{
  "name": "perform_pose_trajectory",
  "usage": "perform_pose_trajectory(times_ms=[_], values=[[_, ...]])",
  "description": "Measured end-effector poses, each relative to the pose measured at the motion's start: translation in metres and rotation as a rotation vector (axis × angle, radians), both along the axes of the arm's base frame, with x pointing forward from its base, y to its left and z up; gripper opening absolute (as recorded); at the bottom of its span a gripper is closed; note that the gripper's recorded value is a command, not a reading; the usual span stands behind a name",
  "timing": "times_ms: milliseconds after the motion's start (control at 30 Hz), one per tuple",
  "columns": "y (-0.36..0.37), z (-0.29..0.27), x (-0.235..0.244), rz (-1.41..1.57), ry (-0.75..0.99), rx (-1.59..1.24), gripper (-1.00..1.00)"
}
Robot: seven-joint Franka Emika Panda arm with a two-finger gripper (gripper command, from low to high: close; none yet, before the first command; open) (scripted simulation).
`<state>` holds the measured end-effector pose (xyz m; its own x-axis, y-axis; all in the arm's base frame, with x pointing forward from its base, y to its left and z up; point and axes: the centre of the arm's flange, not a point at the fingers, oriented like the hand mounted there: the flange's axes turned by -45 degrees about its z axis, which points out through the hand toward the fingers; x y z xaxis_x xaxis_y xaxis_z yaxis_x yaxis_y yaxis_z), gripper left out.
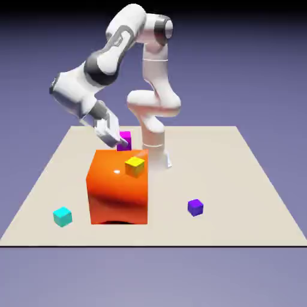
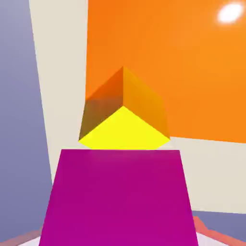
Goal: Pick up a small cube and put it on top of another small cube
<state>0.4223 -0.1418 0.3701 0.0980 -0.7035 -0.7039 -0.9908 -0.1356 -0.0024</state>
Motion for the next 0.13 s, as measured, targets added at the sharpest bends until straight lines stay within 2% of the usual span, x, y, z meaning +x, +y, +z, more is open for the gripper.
perform_pose_trajectory(times_ms=[33,133], values=[[0.007,-0.012,-0.002,-0.001,0.001,-0.001,1.00],[-0.005,0.002,-0.001,-0.007,0.001,-0.001,1.00]])
